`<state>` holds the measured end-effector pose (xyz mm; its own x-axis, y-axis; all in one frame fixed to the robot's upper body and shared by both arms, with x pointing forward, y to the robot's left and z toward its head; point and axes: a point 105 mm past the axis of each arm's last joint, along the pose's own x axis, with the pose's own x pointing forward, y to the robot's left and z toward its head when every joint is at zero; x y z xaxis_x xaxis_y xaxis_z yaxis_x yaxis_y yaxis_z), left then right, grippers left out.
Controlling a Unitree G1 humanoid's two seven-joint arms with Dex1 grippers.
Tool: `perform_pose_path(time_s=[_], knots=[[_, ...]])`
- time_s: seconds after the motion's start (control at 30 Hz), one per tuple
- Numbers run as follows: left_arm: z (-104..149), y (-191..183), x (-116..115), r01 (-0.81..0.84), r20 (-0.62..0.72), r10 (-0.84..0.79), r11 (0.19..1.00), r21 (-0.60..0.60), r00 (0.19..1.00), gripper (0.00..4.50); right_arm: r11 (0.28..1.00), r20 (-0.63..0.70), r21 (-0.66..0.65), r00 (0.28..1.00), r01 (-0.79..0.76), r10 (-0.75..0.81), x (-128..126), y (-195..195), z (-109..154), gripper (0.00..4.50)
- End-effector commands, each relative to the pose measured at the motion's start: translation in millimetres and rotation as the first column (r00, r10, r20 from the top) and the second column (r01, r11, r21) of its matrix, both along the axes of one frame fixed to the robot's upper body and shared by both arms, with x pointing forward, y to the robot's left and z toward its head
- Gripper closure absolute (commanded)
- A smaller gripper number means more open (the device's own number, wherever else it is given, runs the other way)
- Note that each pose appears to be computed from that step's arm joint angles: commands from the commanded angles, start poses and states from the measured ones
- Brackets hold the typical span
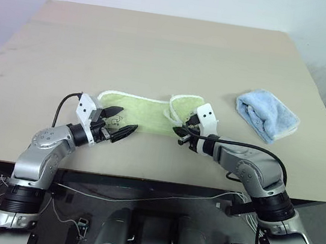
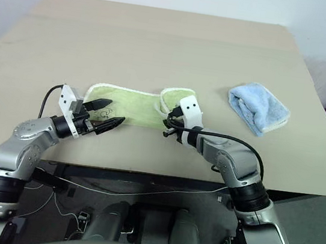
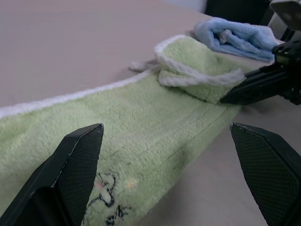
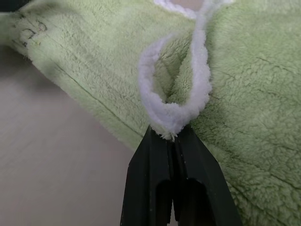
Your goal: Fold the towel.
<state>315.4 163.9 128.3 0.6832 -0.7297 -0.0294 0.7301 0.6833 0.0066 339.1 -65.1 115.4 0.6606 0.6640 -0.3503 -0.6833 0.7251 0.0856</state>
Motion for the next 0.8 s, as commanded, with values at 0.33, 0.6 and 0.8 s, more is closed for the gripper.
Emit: perform_pose_path(time_s=[0.33,0.6,0.8], knots=[[3.6,-2.2,-13.9,-0.01,-0.012,0.009,0.997,-0.072,1.0,0.0,0.986,0.089,0.151,0.994,-0.074,0.06,-15.7,1.9,39.5,1.81],[9.6,16.0,-28.8,-0.179,-0.159,0.131,0.921,-0.346,0.979,0.0,0.988,0.255,0.149,0.967,-0.045,0.006,-17.4,-40.5,74.2,1.19],[4.3,18.9,-31.7,-0.358,-0.329,0.212,0.797,-0.487,0.92,0.0,0.985,0.301,0.17,0.953,-0.009,-0.044,20.7,-41.9,70.6,3.15]])
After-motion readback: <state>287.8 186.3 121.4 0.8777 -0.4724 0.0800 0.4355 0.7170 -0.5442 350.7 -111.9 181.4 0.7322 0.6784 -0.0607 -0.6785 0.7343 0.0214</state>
